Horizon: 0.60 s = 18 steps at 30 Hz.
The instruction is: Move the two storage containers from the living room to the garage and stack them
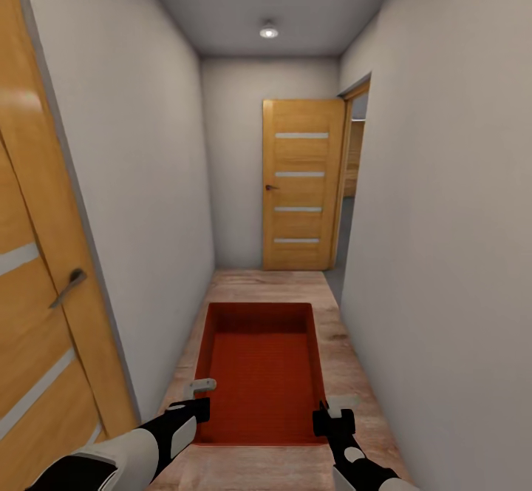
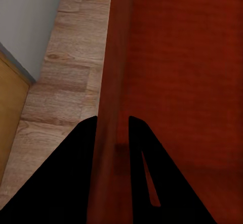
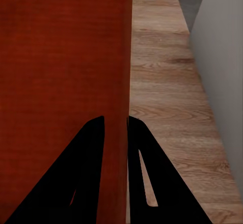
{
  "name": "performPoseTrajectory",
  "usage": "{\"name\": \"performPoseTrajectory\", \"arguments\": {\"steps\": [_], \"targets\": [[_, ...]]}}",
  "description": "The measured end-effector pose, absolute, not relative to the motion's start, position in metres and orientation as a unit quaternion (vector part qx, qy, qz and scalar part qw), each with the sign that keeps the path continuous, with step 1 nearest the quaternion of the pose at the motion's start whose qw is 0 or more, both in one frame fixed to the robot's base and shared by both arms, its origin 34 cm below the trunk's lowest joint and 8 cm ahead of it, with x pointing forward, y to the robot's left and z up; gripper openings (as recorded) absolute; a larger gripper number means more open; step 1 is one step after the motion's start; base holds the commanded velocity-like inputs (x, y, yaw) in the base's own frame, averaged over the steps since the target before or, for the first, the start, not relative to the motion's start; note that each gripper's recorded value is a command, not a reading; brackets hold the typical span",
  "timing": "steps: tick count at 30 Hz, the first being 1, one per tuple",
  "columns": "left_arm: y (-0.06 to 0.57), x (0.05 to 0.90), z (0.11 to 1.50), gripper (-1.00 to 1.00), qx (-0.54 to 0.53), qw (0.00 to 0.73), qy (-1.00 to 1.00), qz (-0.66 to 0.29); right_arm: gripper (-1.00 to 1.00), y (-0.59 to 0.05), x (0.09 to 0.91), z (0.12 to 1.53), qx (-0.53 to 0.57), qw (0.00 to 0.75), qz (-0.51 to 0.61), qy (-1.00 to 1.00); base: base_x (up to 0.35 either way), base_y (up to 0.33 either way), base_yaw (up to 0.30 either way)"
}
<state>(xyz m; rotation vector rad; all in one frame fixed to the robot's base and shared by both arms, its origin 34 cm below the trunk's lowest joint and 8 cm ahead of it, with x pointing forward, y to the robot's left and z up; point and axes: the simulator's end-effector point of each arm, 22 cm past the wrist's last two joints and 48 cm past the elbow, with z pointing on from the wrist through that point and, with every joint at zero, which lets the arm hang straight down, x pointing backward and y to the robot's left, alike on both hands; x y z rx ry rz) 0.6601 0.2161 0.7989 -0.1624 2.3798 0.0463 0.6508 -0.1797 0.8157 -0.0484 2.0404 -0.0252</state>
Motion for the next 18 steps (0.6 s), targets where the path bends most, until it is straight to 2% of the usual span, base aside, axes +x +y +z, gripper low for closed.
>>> {"name": "performPoseTrajectory", "arguments": {"steps": [18], "targets": [[0.2160, 0.6601, 0.7989, -1.00, -0.063, 0.369, 0.927, 0.018, -1.00, -0.1797, 0.6508, 0.8157, -0.020, 0.523, -0.011, 0.852, 0.323, 0.000, 0.000]]}}
